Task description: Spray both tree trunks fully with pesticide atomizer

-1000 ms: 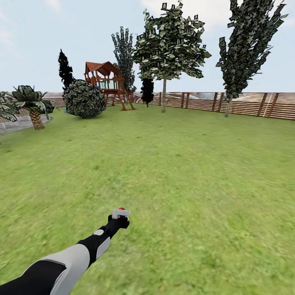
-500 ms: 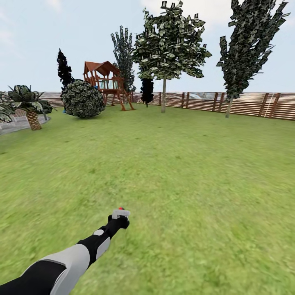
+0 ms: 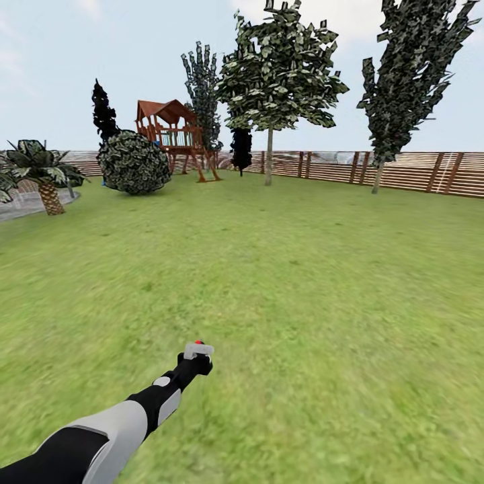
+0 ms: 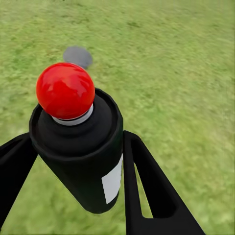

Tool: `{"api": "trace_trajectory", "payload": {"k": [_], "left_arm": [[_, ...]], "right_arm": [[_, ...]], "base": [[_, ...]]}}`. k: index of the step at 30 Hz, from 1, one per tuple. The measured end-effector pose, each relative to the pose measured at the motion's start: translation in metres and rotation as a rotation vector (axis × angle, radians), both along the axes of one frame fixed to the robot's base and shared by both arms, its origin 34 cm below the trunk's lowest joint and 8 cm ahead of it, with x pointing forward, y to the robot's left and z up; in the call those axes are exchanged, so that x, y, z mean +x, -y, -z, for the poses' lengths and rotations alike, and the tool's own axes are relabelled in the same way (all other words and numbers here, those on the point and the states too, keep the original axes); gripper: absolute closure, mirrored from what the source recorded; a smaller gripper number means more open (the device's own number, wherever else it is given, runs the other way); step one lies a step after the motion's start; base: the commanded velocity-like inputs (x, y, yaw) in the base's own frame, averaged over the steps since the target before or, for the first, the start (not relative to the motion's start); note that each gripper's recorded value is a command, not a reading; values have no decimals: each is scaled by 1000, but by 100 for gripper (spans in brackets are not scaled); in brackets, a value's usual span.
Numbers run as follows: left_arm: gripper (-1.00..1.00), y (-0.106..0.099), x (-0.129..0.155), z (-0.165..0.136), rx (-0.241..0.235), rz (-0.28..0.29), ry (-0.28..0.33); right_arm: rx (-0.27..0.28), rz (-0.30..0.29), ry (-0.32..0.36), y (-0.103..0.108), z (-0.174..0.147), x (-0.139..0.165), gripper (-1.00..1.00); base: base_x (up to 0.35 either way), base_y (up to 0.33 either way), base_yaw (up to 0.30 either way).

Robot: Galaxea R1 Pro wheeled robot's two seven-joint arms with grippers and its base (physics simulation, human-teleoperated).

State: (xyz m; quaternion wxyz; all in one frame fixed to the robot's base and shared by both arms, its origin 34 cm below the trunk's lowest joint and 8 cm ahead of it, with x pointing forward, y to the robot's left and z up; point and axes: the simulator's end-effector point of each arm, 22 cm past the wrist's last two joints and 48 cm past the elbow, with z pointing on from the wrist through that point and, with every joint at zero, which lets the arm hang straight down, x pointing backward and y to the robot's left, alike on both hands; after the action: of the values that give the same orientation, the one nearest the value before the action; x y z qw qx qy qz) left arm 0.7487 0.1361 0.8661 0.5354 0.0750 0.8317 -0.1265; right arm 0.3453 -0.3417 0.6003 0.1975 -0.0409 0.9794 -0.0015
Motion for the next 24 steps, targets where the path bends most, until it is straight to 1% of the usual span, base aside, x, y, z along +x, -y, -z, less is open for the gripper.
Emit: {"api": "trace_trajectory", "payload": {"k": [24], "left_arm": [[100,1,0,0,0,2,0]], "right_arm": [[-1,-2,-2,0,0,0,-100]], "base": [[350,0,0]]}}
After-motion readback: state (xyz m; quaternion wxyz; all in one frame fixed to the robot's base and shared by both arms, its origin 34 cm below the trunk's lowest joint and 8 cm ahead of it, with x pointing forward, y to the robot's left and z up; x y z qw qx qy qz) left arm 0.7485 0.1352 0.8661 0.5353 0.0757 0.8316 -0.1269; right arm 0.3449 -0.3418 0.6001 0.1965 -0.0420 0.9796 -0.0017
